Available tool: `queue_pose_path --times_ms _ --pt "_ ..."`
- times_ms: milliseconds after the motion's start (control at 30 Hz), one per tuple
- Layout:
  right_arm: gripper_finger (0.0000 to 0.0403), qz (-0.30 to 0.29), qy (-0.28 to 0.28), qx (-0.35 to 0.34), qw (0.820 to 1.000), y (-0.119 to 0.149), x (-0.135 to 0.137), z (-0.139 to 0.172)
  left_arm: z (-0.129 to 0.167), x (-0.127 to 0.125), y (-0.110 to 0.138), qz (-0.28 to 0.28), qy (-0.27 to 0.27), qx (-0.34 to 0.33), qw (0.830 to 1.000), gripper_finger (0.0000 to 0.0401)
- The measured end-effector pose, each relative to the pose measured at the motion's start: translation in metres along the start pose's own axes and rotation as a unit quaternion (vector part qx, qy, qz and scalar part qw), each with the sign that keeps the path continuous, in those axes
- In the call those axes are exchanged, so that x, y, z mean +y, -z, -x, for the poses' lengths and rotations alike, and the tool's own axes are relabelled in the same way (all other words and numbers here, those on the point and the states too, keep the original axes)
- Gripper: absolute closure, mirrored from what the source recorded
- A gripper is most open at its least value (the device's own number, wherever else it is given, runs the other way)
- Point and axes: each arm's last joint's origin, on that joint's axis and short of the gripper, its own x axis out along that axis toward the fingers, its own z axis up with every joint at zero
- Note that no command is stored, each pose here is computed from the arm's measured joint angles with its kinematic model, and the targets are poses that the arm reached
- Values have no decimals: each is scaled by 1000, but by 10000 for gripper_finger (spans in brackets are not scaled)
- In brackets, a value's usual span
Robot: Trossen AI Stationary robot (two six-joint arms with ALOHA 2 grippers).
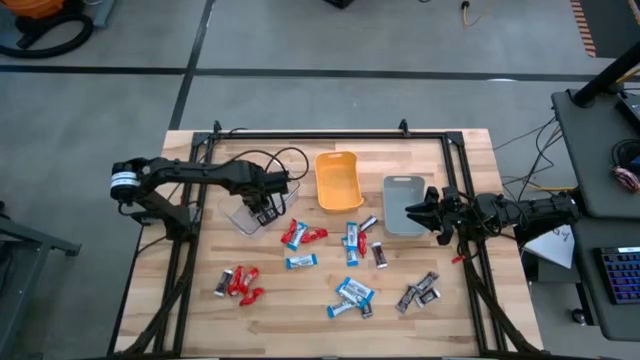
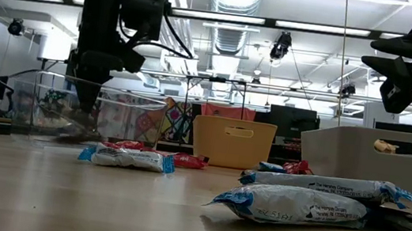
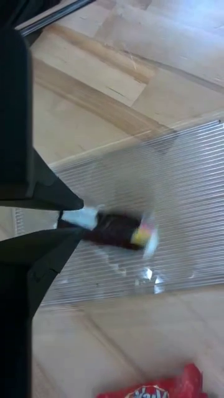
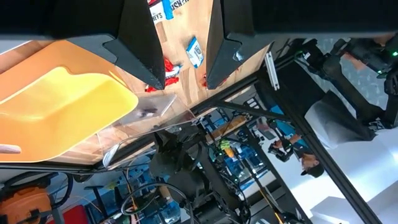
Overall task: Organize candy in baskets
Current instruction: Put the red chocolate into the gray bin
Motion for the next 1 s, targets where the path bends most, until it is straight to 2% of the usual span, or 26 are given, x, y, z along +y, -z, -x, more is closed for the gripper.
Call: queue_pose_path --times_ms 267,400,467,567,700,867,1000 --pt "294 -18 -1 -1 1000 0 0 0 7 0 0 -6 4 -10 1000 349" --pt "294 -32 -1 -2 999 0 0 0 29 -3 1 -17 25 -59 998 354" --pt "294 -39 -3 -4 999 -1 0 0 45 -6 3 -29 47 -108 993 358" --pt "294 -49 -11 -18 999 -3 2 0 71 -13 10 -53 90 -199 975 363" --pt "294 -53 -19 -30 998 -6 4 -1 103 -28 27 -81 138 -315 936 364" --pt "294 -51 -7 -13 999 -12 8 -6 128 -47 54 -101 150 -422 888 364" --pt "294 -41 9 12 999 -23 16 -14 136 -63 75 -102 152 -462 868 364"
